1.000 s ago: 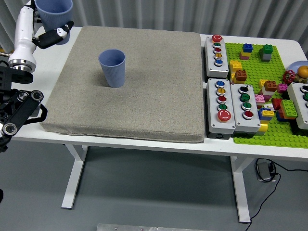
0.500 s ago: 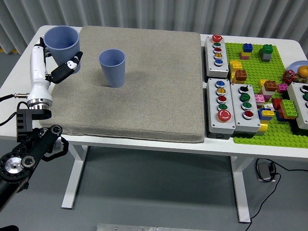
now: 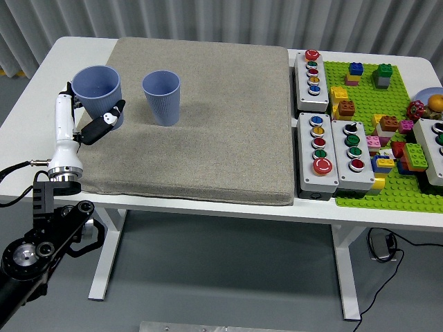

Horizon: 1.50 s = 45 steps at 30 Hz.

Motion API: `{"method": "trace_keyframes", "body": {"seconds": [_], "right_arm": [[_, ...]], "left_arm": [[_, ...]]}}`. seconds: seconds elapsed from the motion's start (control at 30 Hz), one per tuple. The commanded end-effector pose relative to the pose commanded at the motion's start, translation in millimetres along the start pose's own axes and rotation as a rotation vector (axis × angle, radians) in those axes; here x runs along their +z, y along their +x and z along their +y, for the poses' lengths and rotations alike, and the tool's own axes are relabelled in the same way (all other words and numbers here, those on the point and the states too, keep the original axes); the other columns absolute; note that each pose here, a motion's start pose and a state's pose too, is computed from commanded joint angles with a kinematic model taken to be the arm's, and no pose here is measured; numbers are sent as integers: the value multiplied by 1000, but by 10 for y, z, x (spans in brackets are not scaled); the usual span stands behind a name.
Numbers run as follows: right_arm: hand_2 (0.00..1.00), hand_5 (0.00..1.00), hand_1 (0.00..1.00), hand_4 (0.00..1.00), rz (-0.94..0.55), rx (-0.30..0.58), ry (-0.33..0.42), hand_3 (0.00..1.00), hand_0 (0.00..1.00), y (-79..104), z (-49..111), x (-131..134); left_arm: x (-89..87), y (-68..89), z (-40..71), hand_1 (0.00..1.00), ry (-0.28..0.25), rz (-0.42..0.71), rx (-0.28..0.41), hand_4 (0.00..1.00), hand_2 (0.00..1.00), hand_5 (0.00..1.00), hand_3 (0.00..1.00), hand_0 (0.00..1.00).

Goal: Pick cup pour cup place

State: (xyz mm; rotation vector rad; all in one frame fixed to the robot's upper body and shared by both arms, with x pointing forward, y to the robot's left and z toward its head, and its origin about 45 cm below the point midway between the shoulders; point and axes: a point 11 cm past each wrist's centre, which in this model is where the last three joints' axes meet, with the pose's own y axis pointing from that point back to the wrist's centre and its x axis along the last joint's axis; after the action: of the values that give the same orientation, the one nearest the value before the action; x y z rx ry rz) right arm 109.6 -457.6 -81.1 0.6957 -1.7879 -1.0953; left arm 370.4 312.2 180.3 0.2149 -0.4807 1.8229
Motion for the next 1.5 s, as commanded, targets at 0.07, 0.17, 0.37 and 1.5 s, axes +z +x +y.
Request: {"method": "trace_keyframes", "body": {"seconds": [0.07,0.17,0.37,1.5], "right_arm": [[571,230,604,2,0,0,-1,604,675,-3,0,2],[571,231,604,2,2,0,-2,603,675,-7,0,8],[571,229,604,2,3,0,-4,603,675,-12,0,16],[571,233,605,2,9,0,-8,603,675,-16,-1,33]], "left_arm": [[-74,-35,38,532,23,9,-5,742,570,171,564,528],[-149,-81,86,541,44,6,-16,742,572,182,566,533],[-251,-146,155,549,60,-8,-37,740,576,191,564,537],[-406,-234,220,809,58,-36,-100,944,998,507,998,794]]}}
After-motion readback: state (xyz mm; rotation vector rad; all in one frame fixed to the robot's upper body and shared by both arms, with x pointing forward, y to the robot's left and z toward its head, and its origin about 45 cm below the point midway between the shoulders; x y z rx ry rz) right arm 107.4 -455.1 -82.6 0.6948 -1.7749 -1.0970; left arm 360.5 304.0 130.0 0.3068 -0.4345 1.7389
